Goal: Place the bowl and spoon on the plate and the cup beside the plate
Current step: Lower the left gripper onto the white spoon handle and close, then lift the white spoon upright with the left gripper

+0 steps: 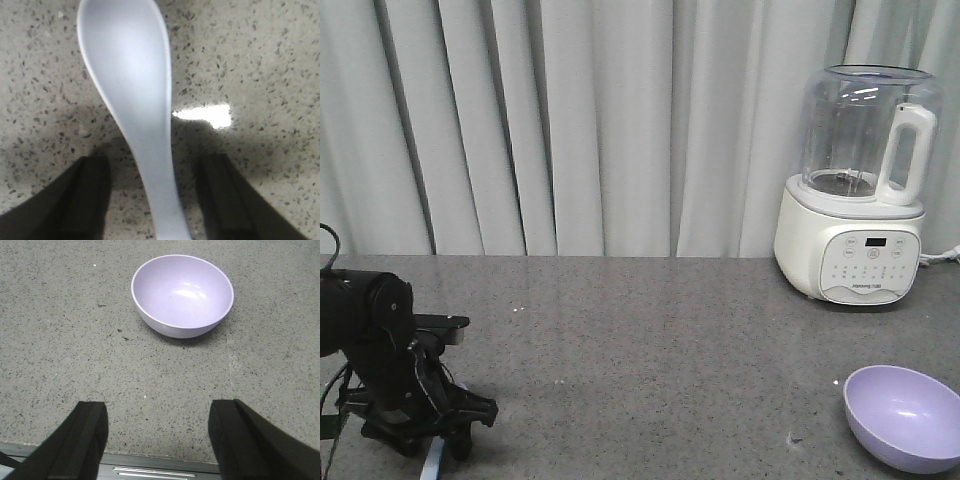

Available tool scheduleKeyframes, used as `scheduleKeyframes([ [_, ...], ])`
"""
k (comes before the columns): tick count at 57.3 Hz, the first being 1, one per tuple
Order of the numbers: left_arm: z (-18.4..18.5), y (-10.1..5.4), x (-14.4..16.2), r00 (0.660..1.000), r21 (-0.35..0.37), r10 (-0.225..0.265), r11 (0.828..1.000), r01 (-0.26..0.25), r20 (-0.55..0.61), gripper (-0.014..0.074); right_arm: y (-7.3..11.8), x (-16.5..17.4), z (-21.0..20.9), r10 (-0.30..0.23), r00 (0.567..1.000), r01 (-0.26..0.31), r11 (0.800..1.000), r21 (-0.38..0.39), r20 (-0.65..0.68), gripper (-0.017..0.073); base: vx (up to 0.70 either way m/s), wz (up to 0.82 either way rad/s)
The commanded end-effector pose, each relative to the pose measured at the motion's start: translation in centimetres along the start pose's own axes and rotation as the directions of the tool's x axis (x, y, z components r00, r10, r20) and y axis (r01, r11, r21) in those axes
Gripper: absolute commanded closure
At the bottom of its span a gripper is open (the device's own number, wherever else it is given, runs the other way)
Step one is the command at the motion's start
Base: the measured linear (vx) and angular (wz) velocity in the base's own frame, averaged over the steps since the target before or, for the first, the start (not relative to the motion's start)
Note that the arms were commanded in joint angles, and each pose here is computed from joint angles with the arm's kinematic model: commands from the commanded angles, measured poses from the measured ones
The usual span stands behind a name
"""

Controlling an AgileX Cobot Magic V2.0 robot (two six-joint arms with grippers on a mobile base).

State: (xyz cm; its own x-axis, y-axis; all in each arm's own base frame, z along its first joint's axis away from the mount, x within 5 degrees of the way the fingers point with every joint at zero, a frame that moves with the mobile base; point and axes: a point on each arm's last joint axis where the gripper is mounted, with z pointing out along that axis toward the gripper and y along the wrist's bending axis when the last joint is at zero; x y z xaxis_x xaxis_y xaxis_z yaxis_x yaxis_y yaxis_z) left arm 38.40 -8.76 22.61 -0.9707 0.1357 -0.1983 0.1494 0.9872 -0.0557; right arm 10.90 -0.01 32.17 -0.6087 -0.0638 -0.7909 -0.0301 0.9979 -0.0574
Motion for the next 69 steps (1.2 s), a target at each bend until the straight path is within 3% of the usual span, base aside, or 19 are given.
scheduleKeyframes([
  [1, -2.9, -0.2, -0.5, 0.995, -0.006, 0.007, 1.0, -0.006, 0.095, 0.0239, -0.2, -1.3, -0.4, -0.014, 0.996, 0.013, 1.0, 0.016, 0.089, 0.0071, 0.0, 0.0],
  [12, -2.9, -0.2, -0.5, 0.995, -0.006, 0.007, 1.0, -0.007, 0.096, 0.0379, -0.2, -1.3, -0.4, -0.013, 0.996, 0.012, 1.0, 0.015, 0.089, 0.0071, 0.0, 0.0],
  [23, -2.9, -0.2, -0.5, 0.995, -0.006, 0.008, 1.0, -0.007, 0.098, 0.0452, -0.2, -1.3, -0.4, -0.013, 0.996, 0.012, 1.0, 0.015, 0.089, 0.0071, 0.0, 0.0],
  [69, -3.9, -0.2, -0.5, 0.991, -0.007, 0.021, 1.0, -0.02, 0.131, 0.0458, -0.2, -1.3, -0.4, -0.014, 0.996, 0.012, 1.0, 0.015, 0.089, 0.0071, 0.0, 0.0],
])
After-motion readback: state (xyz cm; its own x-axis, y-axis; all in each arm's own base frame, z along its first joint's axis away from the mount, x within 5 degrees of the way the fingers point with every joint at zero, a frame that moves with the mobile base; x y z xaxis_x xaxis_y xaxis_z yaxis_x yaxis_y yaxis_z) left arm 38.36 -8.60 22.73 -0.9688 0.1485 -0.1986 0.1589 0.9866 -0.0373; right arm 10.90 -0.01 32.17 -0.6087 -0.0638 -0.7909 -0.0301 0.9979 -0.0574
